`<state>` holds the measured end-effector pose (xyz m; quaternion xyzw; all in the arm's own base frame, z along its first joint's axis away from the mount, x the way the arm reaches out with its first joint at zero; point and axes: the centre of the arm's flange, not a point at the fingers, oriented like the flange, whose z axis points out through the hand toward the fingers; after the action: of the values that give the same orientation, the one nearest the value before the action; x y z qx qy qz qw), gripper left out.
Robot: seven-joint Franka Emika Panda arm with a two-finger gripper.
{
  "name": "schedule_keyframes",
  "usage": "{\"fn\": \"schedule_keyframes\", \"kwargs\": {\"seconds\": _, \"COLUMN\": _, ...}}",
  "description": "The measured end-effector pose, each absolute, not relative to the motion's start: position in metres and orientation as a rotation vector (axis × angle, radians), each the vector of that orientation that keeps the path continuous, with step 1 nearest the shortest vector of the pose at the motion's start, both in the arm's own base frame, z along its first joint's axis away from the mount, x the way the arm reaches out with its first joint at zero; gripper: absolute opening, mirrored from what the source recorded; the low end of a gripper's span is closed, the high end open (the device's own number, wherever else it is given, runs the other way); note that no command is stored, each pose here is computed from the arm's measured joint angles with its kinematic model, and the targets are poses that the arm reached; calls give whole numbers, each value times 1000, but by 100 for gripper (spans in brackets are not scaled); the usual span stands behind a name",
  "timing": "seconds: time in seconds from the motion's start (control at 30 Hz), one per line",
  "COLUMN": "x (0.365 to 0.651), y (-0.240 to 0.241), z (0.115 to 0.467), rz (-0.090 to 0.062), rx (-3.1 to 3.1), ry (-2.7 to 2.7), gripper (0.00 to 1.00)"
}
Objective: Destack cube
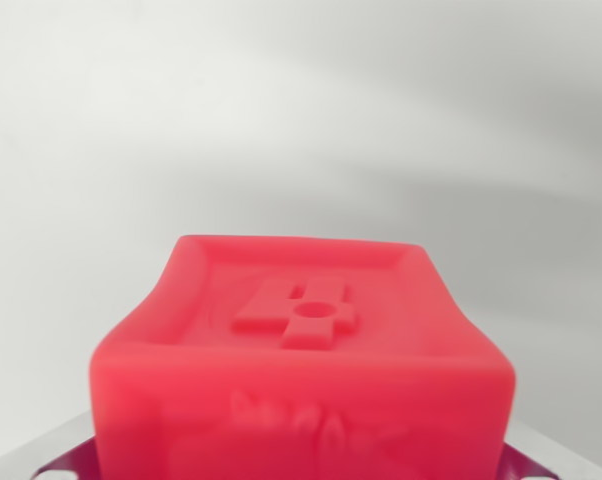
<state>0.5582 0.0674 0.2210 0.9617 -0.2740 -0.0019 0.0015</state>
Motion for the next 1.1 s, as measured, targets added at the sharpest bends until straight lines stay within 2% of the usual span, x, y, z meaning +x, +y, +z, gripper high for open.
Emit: {"fn": "schedule_keyframes", "kwargs": {"seconds": 1.1, "x": 562, "y": 130, "z": 210, "rz": -2, "rx": 2945, "ry": -1084, "gripper": 0}}
